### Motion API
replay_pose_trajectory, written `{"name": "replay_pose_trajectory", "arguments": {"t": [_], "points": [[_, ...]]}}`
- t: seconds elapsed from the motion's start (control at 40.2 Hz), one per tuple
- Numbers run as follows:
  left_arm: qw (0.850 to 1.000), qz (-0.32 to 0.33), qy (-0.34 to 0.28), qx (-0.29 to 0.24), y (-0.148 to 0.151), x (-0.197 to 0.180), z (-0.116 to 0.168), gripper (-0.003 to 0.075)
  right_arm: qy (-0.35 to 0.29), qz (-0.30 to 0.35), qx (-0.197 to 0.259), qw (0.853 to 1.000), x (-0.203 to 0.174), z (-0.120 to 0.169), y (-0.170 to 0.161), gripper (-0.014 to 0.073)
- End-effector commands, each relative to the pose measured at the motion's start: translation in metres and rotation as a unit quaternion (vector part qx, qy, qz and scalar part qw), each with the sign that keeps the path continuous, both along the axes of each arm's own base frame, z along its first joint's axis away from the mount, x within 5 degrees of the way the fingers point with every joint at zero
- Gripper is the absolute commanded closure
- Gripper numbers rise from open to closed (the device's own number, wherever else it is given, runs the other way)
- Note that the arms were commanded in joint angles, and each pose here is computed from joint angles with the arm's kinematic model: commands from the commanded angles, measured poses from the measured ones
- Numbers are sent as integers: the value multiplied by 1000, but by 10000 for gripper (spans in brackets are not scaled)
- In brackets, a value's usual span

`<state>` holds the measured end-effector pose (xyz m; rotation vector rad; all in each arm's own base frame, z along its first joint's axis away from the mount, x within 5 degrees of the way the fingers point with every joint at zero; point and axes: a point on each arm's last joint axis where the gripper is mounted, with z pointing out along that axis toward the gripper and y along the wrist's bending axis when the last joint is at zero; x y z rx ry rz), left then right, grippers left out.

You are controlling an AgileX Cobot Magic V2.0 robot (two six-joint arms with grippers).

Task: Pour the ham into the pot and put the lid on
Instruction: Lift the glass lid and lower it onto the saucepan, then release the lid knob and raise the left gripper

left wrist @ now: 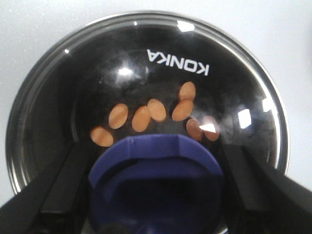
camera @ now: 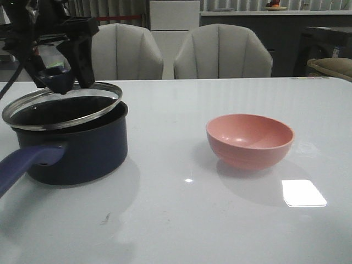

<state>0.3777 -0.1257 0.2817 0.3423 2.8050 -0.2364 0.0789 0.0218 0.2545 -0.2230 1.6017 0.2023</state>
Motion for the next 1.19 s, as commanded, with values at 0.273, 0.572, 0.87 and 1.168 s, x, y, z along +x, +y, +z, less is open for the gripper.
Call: {"name": "replay_pose_trajectory", "arguments": {"t": [0.273, 0.572, 0.87, 1.168], "points": [[997, -2, -72, -21, -5, 1, 29, 317, -50, -7, 9, 999, 0, 16, -1, 445], [998, -4, -55, -13, -5, 4, 20, 317, -50, -7, 9, 999, 0, 16, -1, 445], [999, -7, -48, 4, -3, 5, 16, 265, -50, -7, 9, 999, 0, 16, -1, 445], [998, -2, -59, -17, -7, 8, 16, 73, -50, -7, 9, 999, 0, 16, -1, 445]]}}
